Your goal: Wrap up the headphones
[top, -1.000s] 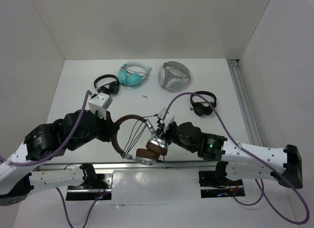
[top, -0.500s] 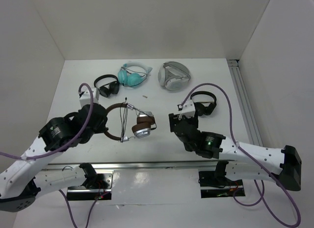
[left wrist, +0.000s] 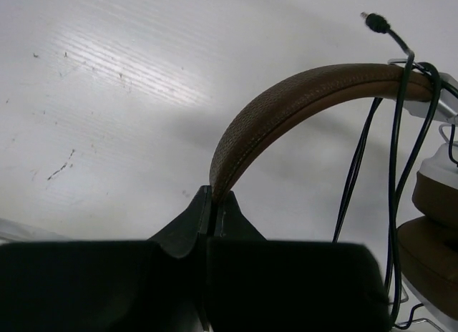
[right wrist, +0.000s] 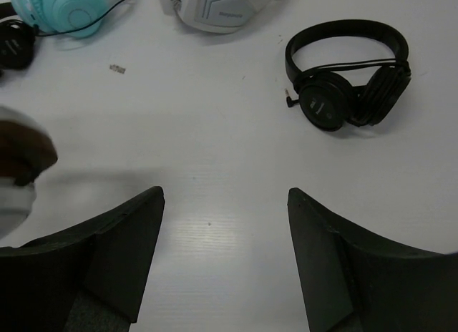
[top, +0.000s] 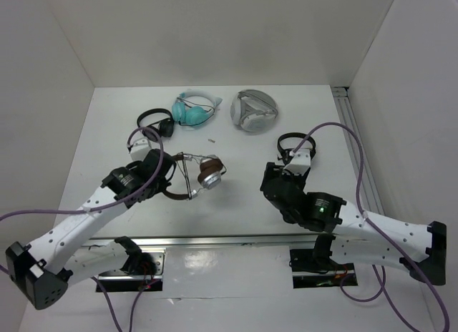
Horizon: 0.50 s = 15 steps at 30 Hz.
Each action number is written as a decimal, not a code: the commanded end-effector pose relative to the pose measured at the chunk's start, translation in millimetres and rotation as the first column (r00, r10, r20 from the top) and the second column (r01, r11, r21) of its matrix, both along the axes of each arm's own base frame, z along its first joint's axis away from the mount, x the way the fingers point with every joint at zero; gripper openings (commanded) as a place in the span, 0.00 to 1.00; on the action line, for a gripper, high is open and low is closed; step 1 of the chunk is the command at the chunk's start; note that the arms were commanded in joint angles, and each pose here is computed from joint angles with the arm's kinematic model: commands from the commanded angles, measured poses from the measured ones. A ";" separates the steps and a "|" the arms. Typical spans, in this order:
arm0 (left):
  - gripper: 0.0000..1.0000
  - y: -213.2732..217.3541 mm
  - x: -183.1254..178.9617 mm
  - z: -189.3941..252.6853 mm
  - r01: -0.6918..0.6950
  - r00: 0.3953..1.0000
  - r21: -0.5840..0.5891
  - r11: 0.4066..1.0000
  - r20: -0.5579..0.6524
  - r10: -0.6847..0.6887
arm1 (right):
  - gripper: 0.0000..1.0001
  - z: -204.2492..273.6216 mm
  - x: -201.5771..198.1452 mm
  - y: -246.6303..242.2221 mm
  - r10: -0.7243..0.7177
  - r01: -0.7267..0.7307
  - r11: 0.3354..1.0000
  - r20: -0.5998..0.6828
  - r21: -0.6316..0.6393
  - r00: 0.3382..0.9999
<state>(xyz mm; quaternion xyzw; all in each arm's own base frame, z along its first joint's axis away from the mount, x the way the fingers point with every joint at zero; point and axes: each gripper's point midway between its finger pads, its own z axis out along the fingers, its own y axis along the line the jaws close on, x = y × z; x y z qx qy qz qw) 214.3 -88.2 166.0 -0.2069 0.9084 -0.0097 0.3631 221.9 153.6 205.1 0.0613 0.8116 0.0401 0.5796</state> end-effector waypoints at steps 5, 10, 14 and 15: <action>0.00 20.7 66.1 -16.4 -0.240 0.960 -0.167 0.956 0.106 0.260 | 0.77 -1.9 -9.0 4.4 0.052 -0.049 0.996 -0.039 0.071 0.998; 0.00 51.3 83.4 -54.1 -0.314 0.941 -0.209 0.926 0.065 0.333 | 0.78 -11.8 -10.0 3.5 0.071 -0.069 0.997 -0.050 0.029 0.996; 0.00 64.2 91.5 -80.5 -0.336 0.936 -0.214 0.917 0.035 0.351 | 0.78 -14.8 -9.5 8.4 0.081 -0.079 0.996 -0.053 0.039 0.995; 0.00 64.3 93.0 -85.7 -0.331 0.938 -0.207 0.921 0.032 0.345 | 0.78 -14.8 -8.2 10.7 0.084 -0.083 0.996 -0.050 0.035 0.995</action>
